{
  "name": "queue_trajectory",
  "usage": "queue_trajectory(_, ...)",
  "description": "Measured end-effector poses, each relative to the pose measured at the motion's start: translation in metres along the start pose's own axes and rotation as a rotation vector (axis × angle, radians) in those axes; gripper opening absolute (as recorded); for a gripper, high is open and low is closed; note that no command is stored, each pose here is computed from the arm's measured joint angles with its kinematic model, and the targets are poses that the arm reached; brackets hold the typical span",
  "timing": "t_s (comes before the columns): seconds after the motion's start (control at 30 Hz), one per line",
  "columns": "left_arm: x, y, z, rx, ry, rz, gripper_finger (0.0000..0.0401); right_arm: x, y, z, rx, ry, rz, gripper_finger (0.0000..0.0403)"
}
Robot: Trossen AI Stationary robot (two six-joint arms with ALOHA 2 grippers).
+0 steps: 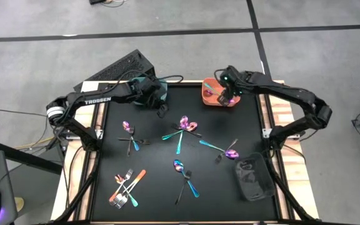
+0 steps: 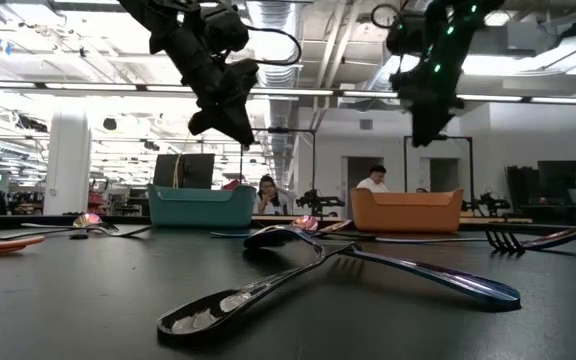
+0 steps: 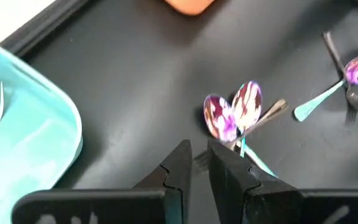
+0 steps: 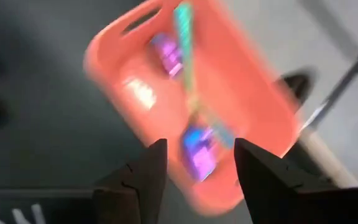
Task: Sort silverware by color (type)
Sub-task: Adjust the black bin
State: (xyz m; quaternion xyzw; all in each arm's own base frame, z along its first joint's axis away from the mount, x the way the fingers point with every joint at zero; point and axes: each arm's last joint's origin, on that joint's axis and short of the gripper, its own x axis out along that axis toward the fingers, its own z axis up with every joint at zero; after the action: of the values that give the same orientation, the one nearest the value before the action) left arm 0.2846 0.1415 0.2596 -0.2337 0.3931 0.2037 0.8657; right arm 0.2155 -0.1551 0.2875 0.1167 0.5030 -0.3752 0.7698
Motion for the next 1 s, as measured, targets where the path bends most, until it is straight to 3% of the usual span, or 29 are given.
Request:
queue_trajectory(0.3,0.001,-0.007,-0.004,0.044,0.019,0.024,0.0039,-0.033,0.040,-0.058,0.126,0.340,0.446,0.0184)
queue_trajectory(0.63,0.003,-0.027,-0.010,0.146,0.027,0.010,0.0039,-0.030,0.110,-0.130,0.144,0.462,0.415,0.0162)
queue_trajectory(1.0,0.003,-0.055,-0.032,0.231,0.147,0.003,0.0039,-0.043,0.141,-0.192,0.205,0.590,0.325,0.0162)
